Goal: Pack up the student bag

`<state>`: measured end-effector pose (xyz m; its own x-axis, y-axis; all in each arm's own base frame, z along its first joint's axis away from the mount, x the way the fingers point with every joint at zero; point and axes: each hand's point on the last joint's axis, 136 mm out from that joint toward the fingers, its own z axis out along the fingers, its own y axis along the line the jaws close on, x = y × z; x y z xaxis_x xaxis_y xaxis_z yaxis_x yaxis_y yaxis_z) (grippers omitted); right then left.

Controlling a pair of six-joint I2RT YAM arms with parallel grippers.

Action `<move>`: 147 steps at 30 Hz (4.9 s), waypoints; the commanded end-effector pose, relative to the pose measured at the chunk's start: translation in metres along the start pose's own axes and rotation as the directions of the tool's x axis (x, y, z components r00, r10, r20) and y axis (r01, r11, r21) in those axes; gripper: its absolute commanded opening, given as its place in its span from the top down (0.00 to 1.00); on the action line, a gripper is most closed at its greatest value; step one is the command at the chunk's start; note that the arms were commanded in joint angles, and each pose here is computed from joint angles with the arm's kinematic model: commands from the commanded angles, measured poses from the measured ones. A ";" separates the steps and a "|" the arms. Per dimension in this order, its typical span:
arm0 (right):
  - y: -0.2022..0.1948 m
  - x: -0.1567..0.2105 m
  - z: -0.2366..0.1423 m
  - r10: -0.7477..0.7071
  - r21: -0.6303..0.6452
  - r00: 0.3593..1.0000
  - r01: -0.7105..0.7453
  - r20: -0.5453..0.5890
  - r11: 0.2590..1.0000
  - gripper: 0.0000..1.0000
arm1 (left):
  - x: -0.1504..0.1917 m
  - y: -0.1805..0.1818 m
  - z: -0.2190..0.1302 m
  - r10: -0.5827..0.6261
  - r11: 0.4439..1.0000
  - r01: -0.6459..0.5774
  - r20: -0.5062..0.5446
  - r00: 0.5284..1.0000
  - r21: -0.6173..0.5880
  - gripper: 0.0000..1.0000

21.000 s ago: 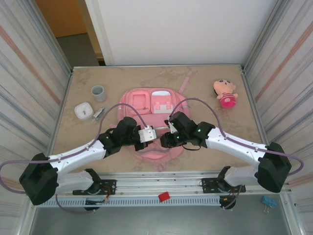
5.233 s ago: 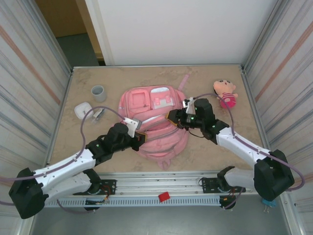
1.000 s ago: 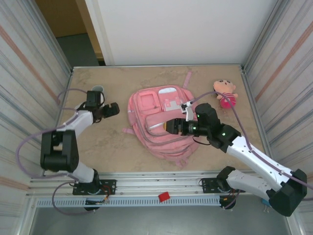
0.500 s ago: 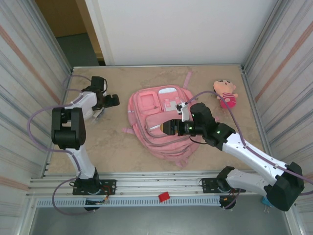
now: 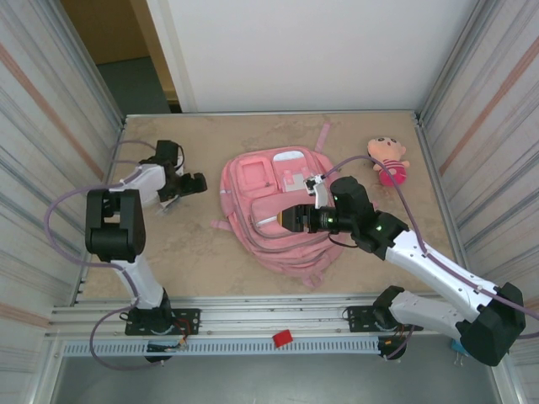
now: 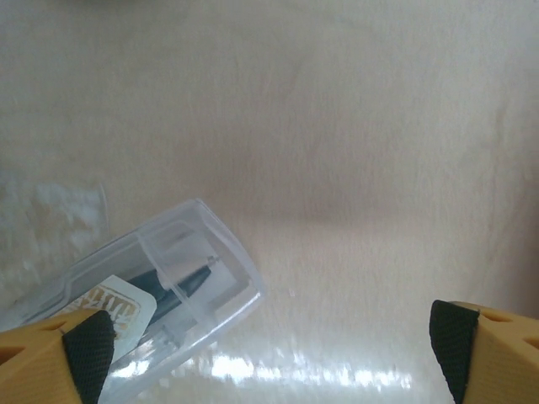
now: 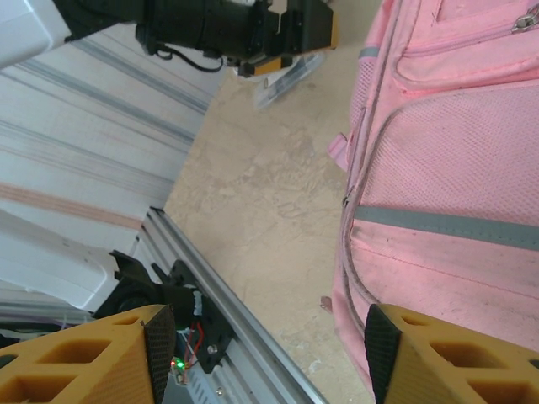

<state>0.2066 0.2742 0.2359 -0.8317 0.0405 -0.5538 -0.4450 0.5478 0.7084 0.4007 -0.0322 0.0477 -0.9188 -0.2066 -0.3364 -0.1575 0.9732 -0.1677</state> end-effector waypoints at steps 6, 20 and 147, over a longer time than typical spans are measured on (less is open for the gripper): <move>0.007 -0.006 -0.003 -0.043 -0.030 0.999 0.043 0.024 0.999 0.38 | 0.063 -0.047 -0.032 -0.004 0.990 0.018 -0.099 0.995 0.143 0.01; 0.007 -0.002 -0.010 -0.046 -0.032 0.998 0.047 0.041 0.998 0.38 | 0.011 0.003 -0.045 0.031 0.998 -0.029 -0.042 0.999 0.048 0.01; 0.011 0.043 0.124 -0.135 0.075 0.982 0.146 -0.128 0.986 0.40 | 0.092 -0.091 -0.115 -0.355 0.745 0.293 -0.016 0.935 0.600 0.64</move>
<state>0.1962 0.3709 0.1558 -0.8211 -0.1789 -0.5420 -0.5263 0.6047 0.5977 0.2854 -0.1116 0.1149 -0.8361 -0.4622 -0.2954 -0.1782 0.7382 -0.6506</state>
